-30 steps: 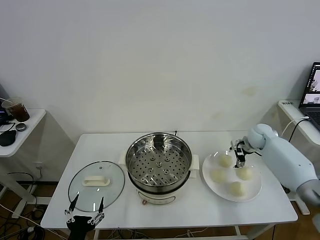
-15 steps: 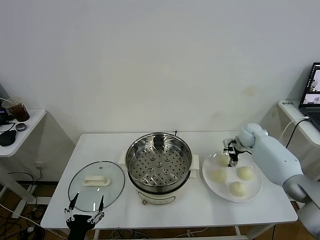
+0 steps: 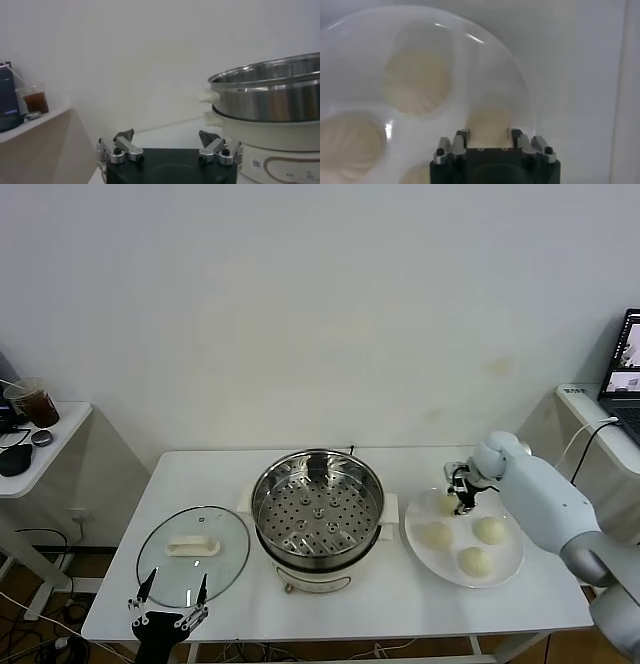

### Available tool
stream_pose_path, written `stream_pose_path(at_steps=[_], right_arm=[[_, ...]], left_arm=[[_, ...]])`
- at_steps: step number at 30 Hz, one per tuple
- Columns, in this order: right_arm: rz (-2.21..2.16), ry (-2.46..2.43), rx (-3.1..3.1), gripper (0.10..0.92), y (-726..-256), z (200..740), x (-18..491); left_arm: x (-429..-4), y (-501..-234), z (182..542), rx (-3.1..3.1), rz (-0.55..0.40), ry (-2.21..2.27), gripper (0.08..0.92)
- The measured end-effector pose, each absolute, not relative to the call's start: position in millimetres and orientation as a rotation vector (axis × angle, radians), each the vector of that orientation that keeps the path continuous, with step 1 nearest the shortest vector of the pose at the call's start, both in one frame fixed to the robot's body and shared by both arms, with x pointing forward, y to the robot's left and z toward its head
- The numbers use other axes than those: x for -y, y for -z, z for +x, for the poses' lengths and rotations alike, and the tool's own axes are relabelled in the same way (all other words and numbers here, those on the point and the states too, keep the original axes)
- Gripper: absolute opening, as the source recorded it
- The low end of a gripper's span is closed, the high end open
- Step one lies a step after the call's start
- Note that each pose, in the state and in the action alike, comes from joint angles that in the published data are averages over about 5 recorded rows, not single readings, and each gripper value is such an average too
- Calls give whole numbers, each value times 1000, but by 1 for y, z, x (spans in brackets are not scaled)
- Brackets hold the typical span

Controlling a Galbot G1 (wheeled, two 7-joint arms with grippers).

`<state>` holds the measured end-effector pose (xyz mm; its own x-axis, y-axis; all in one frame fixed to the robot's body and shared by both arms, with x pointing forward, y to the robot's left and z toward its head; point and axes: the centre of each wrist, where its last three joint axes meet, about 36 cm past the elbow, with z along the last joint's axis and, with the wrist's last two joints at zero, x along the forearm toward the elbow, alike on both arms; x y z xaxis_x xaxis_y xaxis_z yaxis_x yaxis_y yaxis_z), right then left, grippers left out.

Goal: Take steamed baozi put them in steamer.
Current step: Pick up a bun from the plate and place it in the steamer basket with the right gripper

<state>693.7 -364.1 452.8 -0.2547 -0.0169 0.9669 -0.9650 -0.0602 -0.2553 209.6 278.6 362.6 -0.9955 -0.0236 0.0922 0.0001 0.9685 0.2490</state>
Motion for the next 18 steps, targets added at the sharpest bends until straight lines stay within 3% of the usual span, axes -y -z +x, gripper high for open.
stream_pose_path(at_steps=[9, 18], right_arm=[[1159, -1464, 1406, 444, -491, 693, 371], [1298, -1600, 1454, 450, -597, 700, 343]], left_arm=[[-278, -363, 214, 3027, -1, 388, 823], [-280, -364, 222, 3043, -5, 391, 823]])
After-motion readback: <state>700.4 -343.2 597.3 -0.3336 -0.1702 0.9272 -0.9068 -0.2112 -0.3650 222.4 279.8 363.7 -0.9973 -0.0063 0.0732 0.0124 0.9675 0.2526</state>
